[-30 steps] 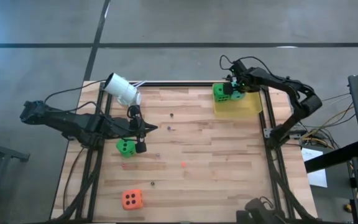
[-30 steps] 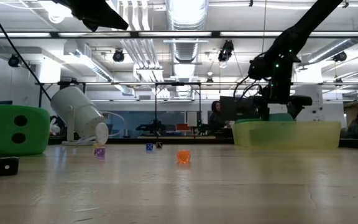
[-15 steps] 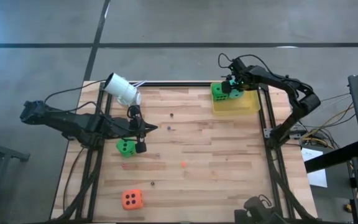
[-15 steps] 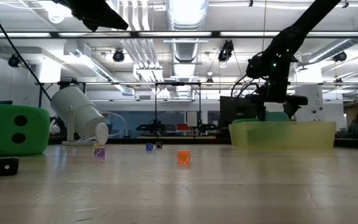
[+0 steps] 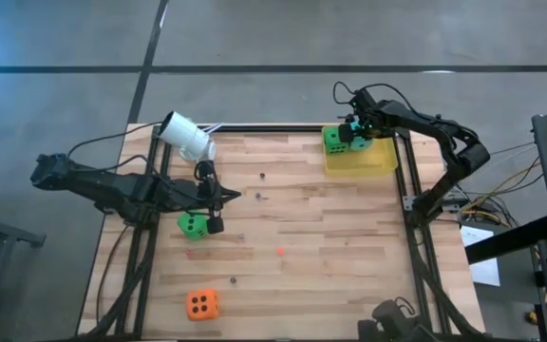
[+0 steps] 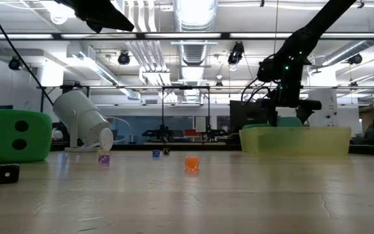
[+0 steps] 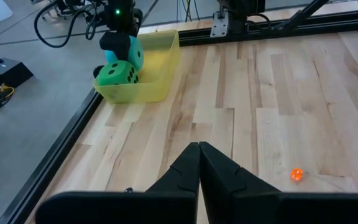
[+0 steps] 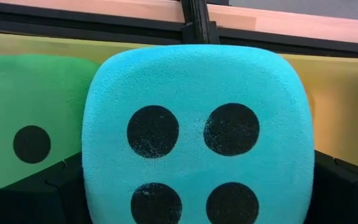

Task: Pick & Place Dice
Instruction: Put the large light blue dice into the yellow transparent bin

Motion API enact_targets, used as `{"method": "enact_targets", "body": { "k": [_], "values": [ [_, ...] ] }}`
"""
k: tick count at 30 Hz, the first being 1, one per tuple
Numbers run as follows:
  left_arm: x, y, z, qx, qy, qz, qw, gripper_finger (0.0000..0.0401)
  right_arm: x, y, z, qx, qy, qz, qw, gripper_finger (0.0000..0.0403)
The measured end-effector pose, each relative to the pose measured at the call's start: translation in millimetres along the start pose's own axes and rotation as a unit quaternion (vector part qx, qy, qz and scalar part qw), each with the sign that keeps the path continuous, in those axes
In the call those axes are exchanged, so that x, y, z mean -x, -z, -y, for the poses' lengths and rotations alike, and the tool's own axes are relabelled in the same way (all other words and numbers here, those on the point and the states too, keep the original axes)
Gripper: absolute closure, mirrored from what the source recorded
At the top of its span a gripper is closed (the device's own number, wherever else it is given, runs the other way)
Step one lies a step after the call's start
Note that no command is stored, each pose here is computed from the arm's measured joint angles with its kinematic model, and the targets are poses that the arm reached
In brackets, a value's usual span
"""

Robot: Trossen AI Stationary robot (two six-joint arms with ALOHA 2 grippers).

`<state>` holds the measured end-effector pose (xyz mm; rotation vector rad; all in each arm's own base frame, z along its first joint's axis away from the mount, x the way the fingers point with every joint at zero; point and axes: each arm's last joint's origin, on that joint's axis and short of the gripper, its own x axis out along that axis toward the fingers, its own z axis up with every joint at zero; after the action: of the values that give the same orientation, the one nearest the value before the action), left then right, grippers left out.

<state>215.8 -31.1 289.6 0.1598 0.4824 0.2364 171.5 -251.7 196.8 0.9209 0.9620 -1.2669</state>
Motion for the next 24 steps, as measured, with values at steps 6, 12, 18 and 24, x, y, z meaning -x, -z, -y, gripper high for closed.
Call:
{"method": "enact_targets", "body": {
  "k": [6, 12, 18, 24],
  "values": [
    [0.0, -0.1, 0.0, 0.000, 0.000, 0.000, 1.000, 0.0389, 0.1, -0.1, -0.2, 0.000, -0.001, 0.001, 1.000, 0.0025],
    [0.0, -0.1, 0.0, 0.000, 0.000, 0.000, 1.000, 0.0389, 0.2, -0.1, -0.1, 0.000, -0.001, 0.001, 1.000, 0.0025],
    [0.0, -0.1, 0.0, 0.000, 0.000, 0.000, 1.000, 0.0389, 0.1, 0.1, -0.1, 0.007, -0.001, 0.001, 1.000, 0.0025],
    [0.0, 0.0, -0.1, 0.000, 0.000, 0.000, 1.000, 0.0389, 0.1, 0.0, -0.1, 0.007, -0.001, 0.001, 1.000, 0.0025]
  ]
}}
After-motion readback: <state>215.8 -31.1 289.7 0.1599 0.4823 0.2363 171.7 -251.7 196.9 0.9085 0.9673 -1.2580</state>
